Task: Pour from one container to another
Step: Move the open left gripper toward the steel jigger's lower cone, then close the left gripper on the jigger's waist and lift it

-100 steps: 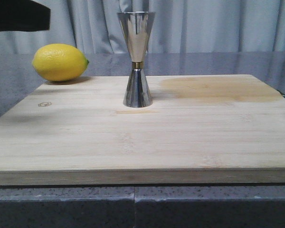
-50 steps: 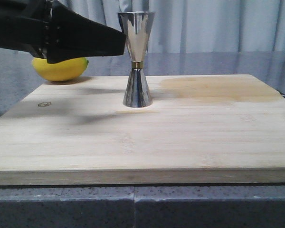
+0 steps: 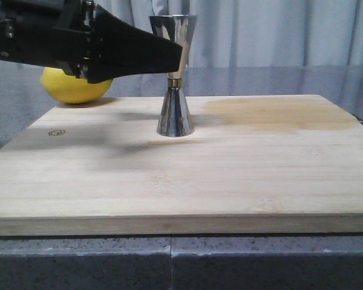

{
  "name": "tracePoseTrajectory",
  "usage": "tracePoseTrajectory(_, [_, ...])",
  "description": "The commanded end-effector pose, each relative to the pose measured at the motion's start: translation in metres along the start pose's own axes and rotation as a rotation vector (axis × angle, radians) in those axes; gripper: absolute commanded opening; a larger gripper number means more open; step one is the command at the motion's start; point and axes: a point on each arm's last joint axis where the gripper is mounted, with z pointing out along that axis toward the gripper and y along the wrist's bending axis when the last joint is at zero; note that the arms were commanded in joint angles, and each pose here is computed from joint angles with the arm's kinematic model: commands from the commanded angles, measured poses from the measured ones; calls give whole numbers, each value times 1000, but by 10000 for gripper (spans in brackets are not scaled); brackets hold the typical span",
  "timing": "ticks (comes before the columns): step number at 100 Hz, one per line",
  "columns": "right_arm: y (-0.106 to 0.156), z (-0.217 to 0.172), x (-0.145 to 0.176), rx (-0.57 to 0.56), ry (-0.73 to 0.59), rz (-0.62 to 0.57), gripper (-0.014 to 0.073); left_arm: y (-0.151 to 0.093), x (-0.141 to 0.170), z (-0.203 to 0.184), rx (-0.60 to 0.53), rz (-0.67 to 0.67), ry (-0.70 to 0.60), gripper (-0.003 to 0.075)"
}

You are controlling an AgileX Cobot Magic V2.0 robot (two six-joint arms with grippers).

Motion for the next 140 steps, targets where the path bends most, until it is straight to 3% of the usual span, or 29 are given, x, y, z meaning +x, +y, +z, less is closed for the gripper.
tracePoseTrajectory(1, [0, -3, -19, -2, -109, -19, 474, -2, -23, 2, -13, 34, -86, 496])
tracePoseTrajectory(47, [0, -3, -19, -2, -109, -19, 474, 5, 0, 13, 21, -45, -80, 495])
tracePoseTrajectory(114, [0, -3, -21, -3, -124, -19, 474, 10, -5, 31, 21, -15, -59, 491])
tracePoseTrajectory(140, [0, -3, -21, -3, -124, -19, 474, 10, -3, 32, 33, -20, -63, 370])
